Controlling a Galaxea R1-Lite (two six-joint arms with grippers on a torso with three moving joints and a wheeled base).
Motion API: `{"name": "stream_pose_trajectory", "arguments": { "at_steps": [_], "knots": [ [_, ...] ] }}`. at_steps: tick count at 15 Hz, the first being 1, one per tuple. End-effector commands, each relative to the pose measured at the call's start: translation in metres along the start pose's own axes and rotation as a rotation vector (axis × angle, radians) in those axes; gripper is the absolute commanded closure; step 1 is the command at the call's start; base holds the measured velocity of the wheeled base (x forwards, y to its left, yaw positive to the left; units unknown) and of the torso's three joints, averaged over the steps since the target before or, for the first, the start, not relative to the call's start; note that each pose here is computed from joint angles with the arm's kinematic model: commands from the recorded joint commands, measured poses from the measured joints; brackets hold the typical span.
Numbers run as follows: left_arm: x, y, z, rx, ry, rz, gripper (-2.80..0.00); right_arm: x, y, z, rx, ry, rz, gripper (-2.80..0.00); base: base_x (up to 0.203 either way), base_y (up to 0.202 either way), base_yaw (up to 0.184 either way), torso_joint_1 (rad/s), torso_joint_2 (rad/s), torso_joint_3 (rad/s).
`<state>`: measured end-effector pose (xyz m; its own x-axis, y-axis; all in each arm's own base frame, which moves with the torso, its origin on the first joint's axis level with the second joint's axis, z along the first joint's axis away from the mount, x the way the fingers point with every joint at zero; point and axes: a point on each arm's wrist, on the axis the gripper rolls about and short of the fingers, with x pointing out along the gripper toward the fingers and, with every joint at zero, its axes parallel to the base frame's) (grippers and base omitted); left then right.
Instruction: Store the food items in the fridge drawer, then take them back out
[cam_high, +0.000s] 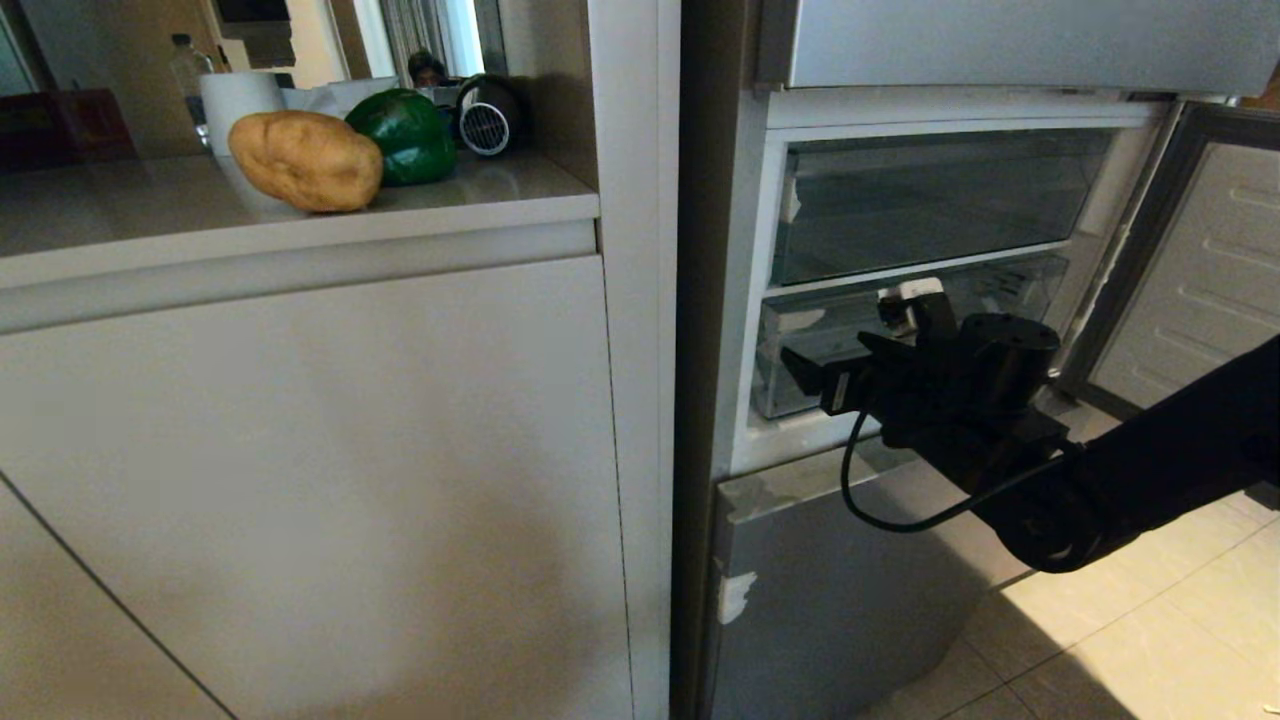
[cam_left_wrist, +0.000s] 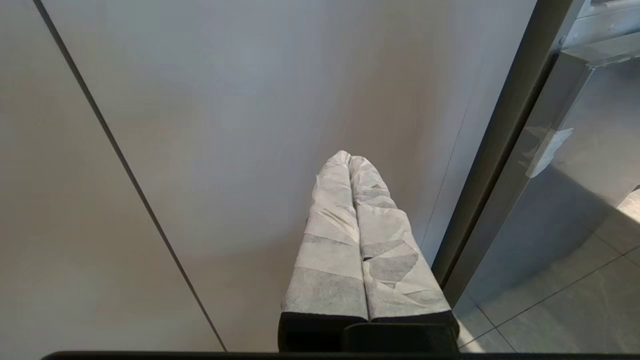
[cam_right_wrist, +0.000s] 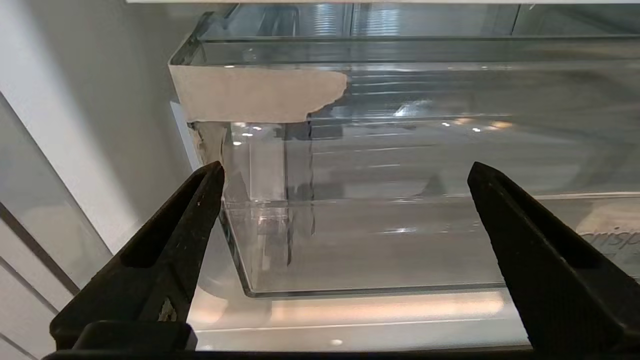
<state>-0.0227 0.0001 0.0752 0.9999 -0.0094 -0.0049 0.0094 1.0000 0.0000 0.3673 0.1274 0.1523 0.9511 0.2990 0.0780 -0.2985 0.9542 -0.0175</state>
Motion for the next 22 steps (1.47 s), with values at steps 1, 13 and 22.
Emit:
{"name": "stream_pose_trajectory", "arguments": {
  "at_steps": [1,13,22],
  "knots": [
    [0.000,0.000,0.000,0.000,0.000,0.000,0.00,0.000,0.000,0.002,0.000,-0.010,-0.001,-2.80,0.000,0.000,0.000,0.000,0.00,0.000],
    [0.000,0.000,0.000,0.000,0.000,0.000,0.00,0.008,0.025,0.003,0.002,-0.007,0.063,-2.80,0.000,0.000,0.000,0.000,0.00,0.000],
    [0.000,0.000,0.000,0.000,0.000,0.000,0.00,0.009,0.014,0.003,0.017,-0.007,0.035,-2.80,0.000,0.000,0.000,0.000,0.00,0.000]
  ]
}}
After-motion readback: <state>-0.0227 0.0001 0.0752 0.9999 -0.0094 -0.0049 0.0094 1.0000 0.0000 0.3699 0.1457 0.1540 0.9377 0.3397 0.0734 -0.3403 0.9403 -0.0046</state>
